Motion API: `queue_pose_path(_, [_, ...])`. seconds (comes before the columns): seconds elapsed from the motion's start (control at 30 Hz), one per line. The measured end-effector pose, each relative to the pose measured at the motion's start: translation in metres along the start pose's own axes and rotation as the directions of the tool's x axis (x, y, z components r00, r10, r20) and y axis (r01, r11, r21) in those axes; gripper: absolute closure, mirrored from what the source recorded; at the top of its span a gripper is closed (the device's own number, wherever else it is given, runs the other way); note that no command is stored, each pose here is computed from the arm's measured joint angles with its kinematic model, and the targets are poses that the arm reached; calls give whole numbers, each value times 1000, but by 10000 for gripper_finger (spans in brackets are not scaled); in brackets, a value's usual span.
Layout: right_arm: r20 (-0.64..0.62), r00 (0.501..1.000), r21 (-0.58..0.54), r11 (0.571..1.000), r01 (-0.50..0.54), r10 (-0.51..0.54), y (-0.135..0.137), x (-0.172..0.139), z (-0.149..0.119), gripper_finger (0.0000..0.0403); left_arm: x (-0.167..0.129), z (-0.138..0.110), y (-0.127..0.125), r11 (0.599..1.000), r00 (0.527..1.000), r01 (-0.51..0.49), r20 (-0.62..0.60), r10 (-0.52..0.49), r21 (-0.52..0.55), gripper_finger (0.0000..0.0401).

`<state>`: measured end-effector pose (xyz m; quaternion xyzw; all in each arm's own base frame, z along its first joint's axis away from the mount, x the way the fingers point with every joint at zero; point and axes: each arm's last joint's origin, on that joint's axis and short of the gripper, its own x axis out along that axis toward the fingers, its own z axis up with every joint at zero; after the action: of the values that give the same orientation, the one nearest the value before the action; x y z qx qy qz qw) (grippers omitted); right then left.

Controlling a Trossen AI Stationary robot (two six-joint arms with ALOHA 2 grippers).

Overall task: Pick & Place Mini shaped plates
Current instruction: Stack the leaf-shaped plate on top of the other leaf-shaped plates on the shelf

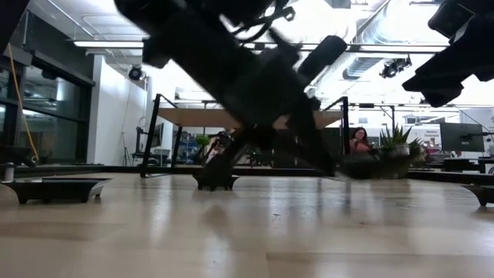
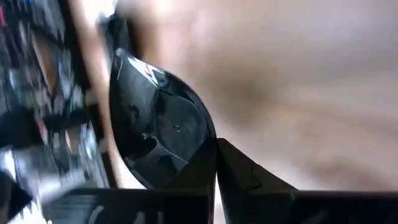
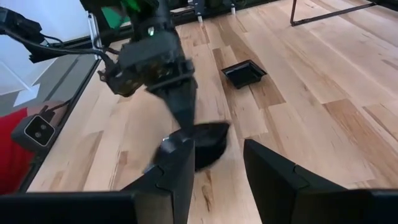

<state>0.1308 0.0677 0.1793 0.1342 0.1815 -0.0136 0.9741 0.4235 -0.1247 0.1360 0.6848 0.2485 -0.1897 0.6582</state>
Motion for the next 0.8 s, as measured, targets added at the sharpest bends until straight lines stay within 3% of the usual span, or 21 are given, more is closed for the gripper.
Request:
queue_pose_path(0.1, [3,1000,1,1000,0,0,0,0,0,269,-6,-3,16,996,992,0,-122,-11,-84,400])
queue_pose_path(0.37, [23,1000,4,1000,-9,9,1,0,2,269,-28,-10,68,952,963,93,-218,-161,-292,400])
queue_pose_path(0.63, [70,998,-45,999,14,-11,2,0,6,269,-43,-54,105,867,930,123,-250,-271,-483,401])
queue_pose_path(0.8, [128,988,-64,993,97,-88,0,-1,9,269,-61,-81,119,824,923,107,-252,-291,-557,401])
